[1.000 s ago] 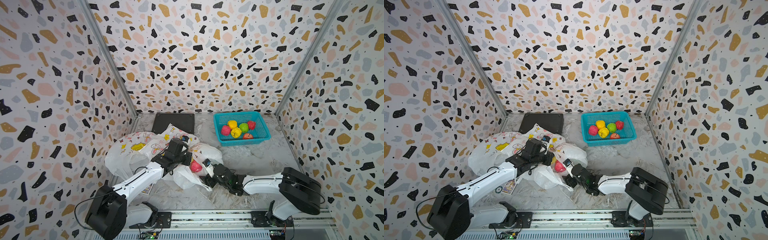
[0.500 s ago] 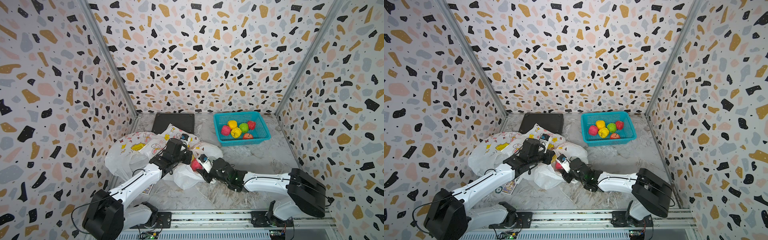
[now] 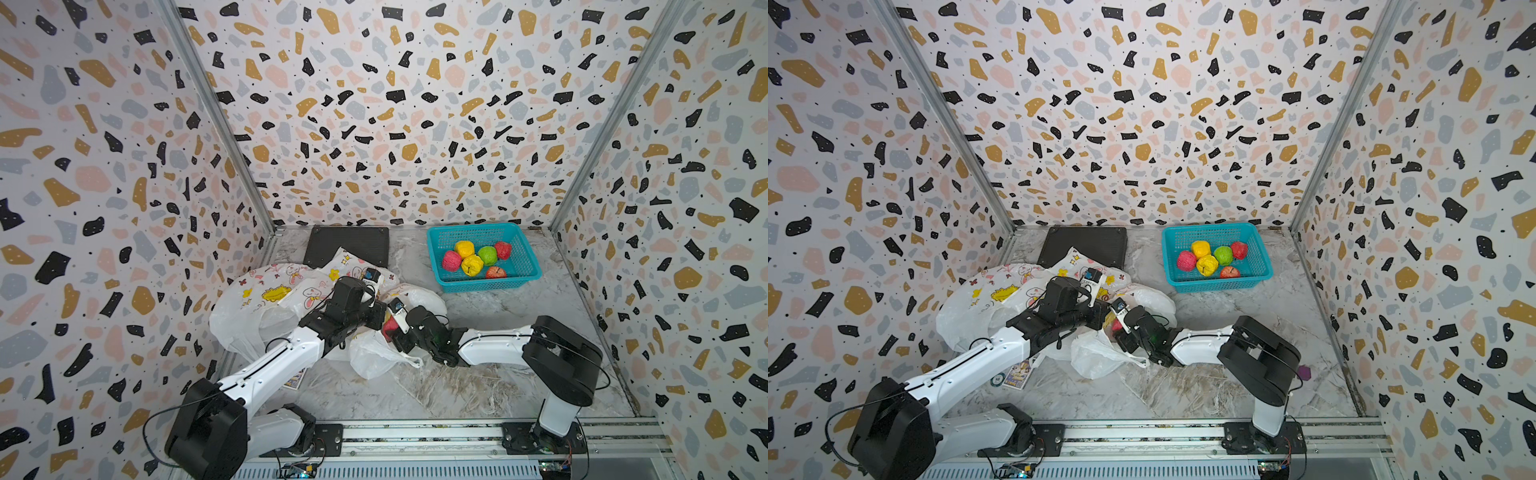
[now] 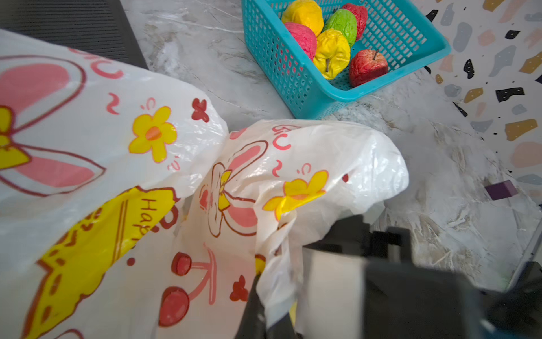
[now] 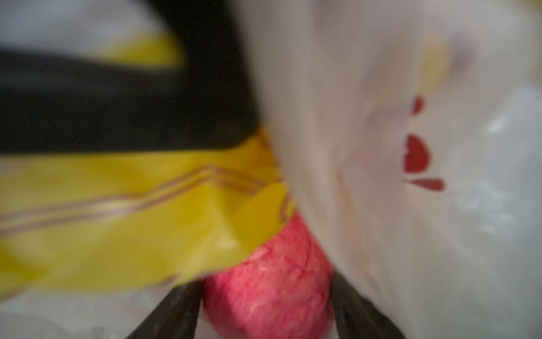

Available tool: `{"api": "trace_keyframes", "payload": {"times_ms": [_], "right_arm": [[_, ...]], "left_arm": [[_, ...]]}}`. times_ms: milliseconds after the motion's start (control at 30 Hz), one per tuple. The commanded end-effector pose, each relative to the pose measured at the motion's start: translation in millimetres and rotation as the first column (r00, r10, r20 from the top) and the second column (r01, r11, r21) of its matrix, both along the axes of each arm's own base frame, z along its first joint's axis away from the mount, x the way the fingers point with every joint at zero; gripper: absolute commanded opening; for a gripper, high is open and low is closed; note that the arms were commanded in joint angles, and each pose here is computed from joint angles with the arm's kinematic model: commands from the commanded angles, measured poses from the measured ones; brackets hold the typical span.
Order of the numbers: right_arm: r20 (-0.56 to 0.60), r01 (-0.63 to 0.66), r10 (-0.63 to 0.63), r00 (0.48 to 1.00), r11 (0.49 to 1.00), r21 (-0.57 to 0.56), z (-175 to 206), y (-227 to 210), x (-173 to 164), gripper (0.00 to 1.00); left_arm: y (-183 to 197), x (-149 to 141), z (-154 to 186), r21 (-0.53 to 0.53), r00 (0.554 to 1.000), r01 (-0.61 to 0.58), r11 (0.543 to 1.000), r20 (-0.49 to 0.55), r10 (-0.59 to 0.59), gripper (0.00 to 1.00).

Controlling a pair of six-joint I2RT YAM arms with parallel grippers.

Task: Untie the knot of a plastic bag & take out the apple
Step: Pick up the apple from the plastic bag.

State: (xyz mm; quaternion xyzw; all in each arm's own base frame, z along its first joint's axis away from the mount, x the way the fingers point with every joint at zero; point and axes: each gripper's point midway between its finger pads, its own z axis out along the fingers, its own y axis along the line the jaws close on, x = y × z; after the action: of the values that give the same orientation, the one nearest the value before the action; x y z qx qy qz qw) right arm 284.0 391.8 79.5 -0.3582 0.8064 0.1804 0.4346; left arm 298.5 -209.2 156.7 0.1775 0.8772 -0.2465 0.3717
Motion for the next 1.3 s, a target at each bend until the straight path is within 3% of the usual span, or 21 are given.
{"api": "trace_keyframes", "payload": {"times_ms": [0, 100, 200, 300, 467, 567, 667, 800, 1033, 1100, 1167, 1267], "right_arm": [[-0.027, 0.053, -0.053, 0.998, 0.998, -0.021, -11, -3, 12, 0.73], [-0.044, 0.072, -0.072, 0.996, 0.997, -0.006, -19, -2, 18, 0.77], [-0.045, 0.052, -0.053, 0.998, 0.999, -0.009, -20, 2, 18, 0.68], [-0.058, 0.033, -0.036, 0.998, 0.998, -0.049, -24, 6, 19, 0.71], [-0.07, -0.002, -0.002, 0.998, 0.999, -0.05, -17, 6, 12, 0.43], [-0.069, -0.005, 0.004, 0.998, 1.0, -0.016, -1, -2, 4, 0.4], [-0.068, -0.001, 0.002, 0.998, 1.0, 0.018, 10, -11, -4, 0.27], [-0.045, -0.014, 0.019, 0.999, 0.995, 0.103, 38, -21, -18, 0.19], [0.091, -0.035, 0.018, 0.996, 0.981, 0.189, 103, -48, -32, 0.18], [0.152, -0.055, 0.016, 0.988, 0.965, 0.256, 137, -56, -37, 0.19], [0.206, -0.04, -0.027, 0.978, 0.948, 0.314, 168, -68, -35, 0.17], [0.269, 0.117, -0.217, 0.938, 0.932, 0.342, 200, -101, -10, 0.12]], "left_arm": [[-8, 5, 15, -0.039, 0.998, 0.029, 0.999, 0.049, -0.027, 0.0], [-9, 5, 15, -0.046, 0.998, 0.028, 0.999, 0.049, -0.026, 0.0], [-8, 6, 15, -0.041, 0.999, 0.022, 0.999, 0.05, -0.02, 0.0], [-5, 8, 16, -0.028, 0.998, 0.01, 1.0, 0.055, -0.008, 0.0], [4, 10, 15, 0.015, 0.997, -0.027, 1.0, 0.07, 0.026, 0.0], [9, 11, 15, 0.026, 0.996, -0.04, 0.999, 0.075, 0.038, 0.0], [12, 10, 17, 0.02, 0.995, -0.052, 0.998, 0.085, 0.05, 0.0], [12, 11, 17, 0.021, 0.995, -0.053, 0.998, 0.086, 0.051, 0.0], [6, 11, 16, 0.009, 0.997, -0.03, 1.0, 0.076, 0.029, 0.0], [7, 11, 17, 0.01, 0.996, -0.032, 0.999, 0.079, 0.031, 0.0], [7, 11, 17, 0.013, 0.996, -0.031, 0.999, 0.079, 0.03, 0.0], [6, 11, 15, 0.013, 0.997, -0.026, 1.0, 0.071, 0.025, 0.0]]}}
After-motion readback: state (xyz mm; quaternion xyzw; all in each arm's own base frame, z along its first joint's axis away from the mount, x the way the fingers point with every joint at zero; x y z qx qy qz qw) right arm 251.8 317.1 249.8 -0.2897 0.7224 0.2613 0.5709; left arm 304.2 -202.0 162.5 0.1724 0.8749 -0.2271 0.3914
